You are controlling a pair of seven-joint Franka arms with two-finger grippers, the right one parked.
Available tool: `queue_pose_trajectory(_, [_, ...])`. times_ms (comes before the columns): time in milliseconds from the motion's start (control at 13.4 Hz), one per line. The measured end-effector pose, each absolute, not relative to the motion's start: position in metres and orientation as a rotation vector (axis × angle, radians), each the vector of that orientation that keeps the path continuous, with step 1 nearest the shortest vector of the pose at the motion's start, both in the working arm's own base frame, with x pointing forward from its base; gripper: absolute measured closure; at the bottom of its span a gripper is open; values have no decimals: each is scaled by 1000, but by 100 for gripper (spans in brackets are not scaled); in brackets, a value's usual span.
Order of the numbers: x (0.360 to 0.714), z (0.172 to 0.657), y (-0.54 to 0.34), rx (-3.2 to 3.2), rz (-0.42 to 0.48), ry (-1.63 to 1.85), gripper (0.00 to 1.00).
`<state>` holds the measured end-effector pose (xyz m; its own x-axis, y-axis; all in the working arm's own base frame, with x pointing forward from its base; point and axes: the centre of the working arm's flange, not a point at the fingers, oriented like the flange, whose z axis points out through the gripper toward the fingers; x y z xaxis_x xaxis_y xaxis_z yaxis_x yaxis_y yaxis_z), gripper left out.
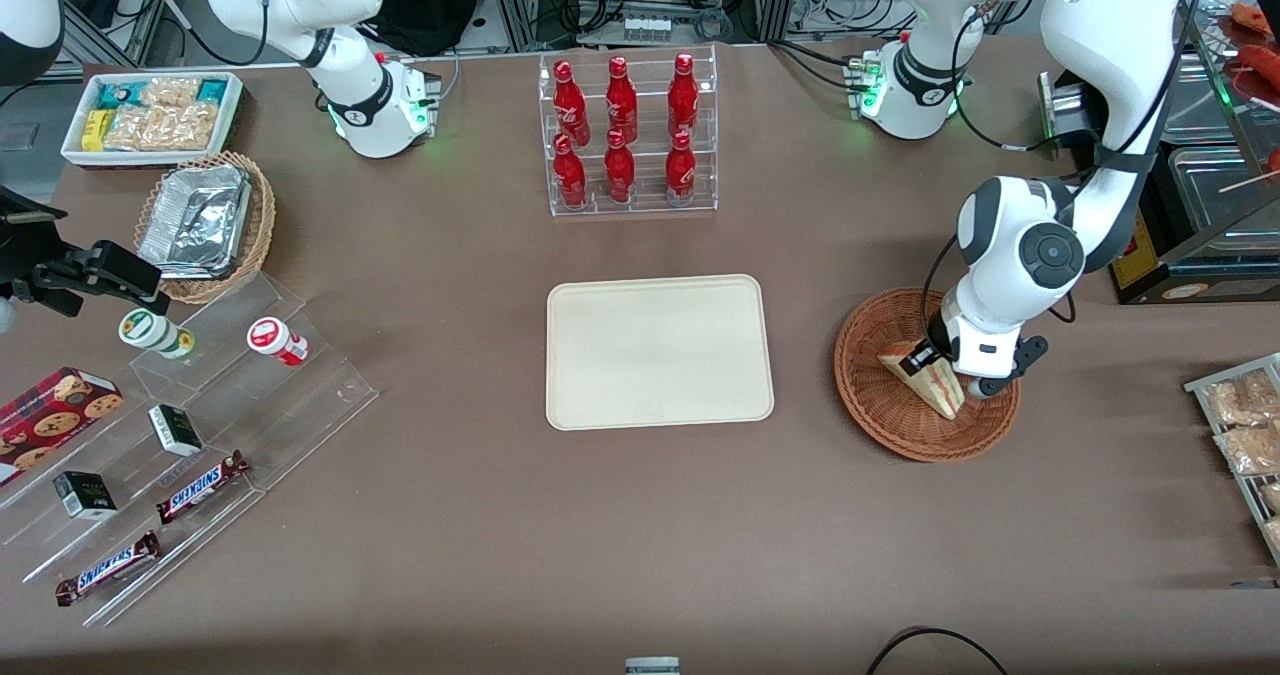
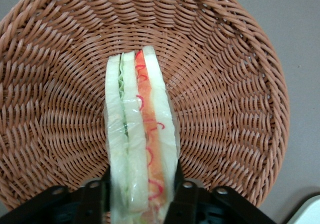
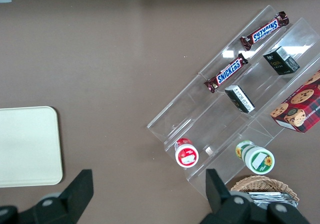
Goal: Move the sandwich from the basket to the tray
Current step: 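Lower the left gripper onto the sandwich and close it around it, then lift the sandwich and carry it with the left gripper over the tray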
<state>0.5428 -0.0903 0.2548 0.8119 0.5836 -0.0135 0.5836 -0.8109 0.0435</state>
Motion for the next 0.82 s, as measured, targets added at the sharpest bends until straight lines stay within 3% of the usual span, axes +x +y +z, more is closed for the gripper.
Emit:
queue_pose_trajectory(149, [547, 260, -91, 2941, 18, 949, 76])
queue_pose_trajectory(223, [551, 264, -91, 2939, 25, 949, 78])
queue_pose_trajectory(372, [561, 284, -91, 2960, -24, 955, 79])
queue_pose_trajectory(595, [582, 360, -102, 3020, -153, 943, 79])
queue_pose_trajectory(818, [588, 437, -153, 3059, -146, 818, 85])
